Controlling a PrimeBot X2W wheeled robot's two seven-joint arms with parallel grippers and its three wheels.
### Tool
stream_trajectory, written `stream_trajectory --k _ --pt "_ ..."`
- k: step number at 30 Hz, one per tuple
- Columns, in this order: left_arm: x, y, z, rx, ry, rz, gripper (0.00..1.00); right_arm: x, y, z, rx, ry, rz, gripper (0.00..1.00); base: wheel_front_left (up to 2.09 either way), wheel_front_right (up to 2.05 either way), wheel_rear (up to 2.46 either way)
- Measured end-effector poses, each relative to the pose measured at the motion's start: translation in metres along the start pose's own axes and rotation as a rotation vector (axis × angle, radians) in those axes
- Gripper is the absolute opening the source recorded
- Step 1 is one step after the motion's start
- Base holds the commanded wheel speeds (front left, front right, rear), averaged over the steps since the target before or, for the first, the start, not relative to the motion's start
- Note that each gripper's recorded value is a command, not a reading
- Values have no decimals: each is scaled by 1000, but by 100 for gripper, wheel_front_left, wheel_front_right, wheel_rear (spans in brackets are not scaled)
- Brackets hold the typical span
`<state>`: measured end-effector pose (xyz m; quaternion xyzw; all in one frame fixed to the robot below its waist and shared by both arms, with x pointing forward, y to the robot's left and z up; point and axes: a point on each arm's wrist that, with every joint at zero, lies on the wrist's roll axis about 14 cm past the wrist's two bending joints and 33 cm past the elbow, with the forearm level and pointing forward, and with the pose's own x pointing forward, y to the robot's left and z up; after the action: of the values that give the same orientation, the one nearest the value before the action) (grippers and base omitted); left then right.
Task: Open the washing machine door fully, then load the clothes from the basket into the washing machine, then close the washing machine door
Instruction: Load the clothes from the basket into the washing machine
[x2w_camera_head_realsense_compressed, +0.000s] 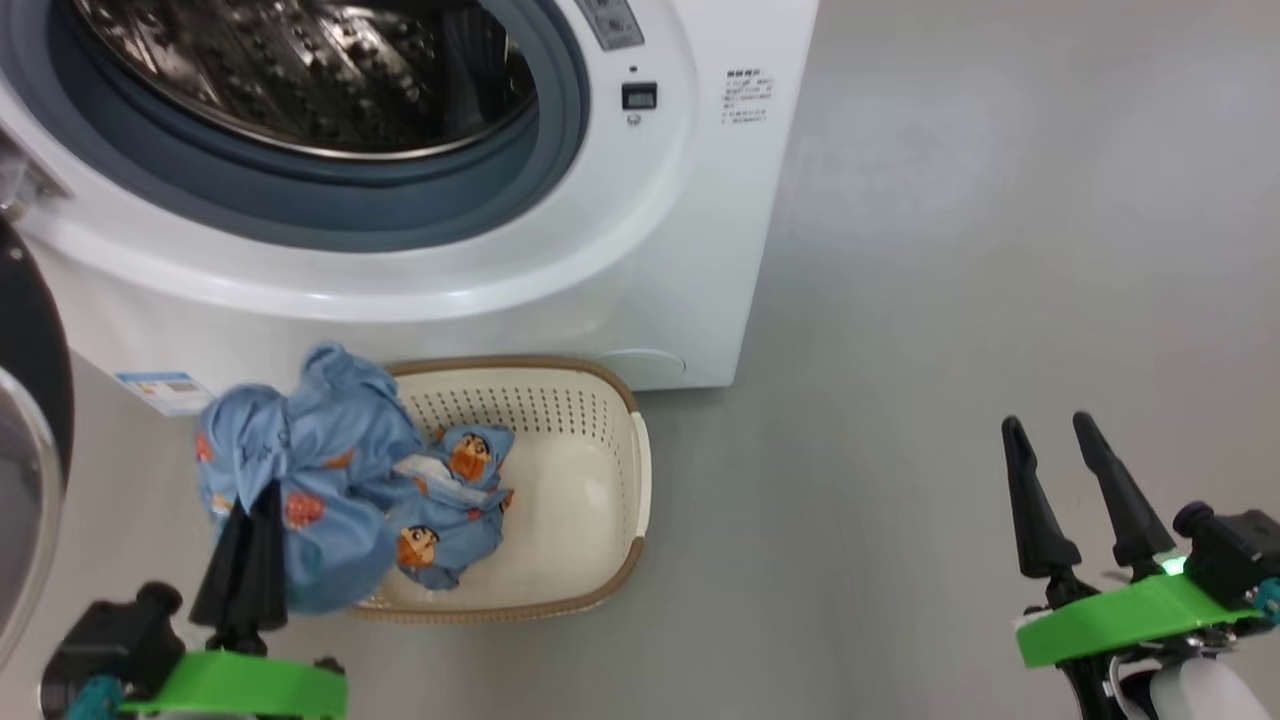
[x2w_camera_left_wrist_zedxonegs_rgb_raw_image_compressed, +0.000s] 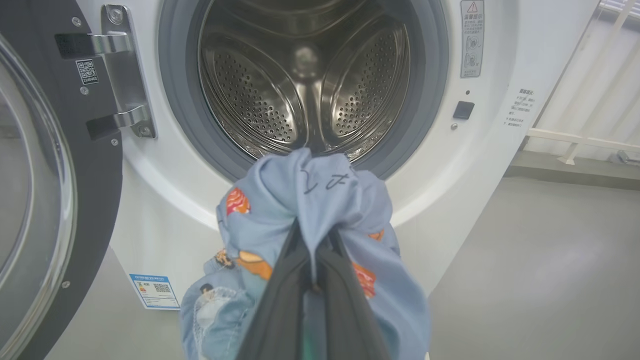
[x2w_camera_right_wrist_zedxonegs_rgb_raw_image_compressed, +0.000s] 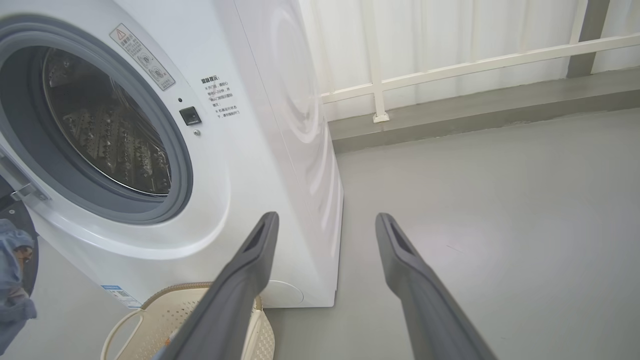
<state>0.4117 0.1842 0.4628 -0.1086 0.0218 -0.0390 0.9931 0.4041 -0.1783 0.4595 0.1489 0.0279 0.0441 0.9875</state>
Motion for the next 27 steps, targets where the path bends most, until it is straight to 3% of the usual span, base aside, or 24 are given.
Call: stream_trajectory --k 10,19,27 --pt "58 -2 11 1 -54 -21 0 31 -2 -8 12 0 -3 100 0 0 0" --pt "147 7 37 58 -151 -37 0 68 -6 -25 28 8 -5 100 0 0 0" --pt "215 13 21 105 -106 -46 0 79 -14 -49 48 49 -35 100 0 0 0"
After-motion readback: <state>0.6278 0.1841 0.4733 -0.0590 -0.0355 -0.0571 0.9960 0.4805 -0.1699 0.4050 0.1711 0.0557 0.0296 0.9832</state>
